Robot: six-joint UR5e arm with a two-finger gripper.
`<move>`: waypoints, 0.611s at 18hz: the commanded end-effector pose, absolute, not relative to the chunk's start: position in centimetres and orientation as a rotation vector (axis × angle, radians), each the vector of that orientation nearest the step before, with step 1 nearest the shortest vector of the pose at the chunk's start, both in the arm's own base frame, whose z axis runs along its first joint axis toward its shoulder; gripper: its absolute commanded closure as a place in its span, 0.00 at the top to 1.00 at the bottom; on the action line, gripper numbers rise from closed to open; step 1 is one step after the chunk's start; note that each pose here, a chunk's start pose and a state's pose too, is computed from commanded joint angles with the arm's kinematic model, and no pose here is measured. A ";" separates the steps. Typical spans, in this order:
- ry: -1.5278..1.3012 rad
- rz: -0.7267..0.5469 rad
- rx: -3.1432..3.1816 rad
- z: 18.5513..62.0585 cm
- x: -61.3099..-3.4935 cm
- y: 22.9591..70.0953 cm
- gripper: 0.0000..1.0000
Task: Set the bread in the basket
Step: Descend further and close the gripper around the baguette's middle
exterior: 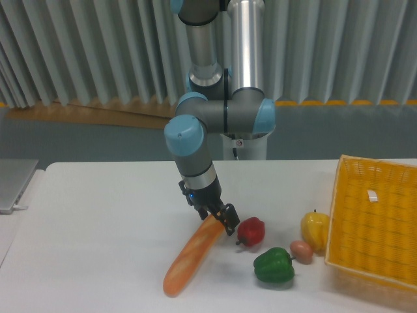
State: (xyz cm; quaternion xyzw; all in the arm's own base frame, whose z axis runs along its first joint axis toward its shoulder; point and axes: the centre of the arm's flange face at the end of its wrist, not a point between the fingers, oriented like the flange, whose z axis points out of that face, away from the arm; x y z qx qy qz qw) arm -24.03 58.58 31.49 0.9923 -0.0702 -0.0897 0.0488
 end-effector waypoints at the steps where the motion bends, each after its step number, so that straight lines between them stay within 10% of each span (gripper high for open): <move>1: -0.214 -0.272 3.023 31.4 -24.0 58.6 1.00; 11: -0.250 -0.234 2.989 28.6 -23.3 59.8 1.00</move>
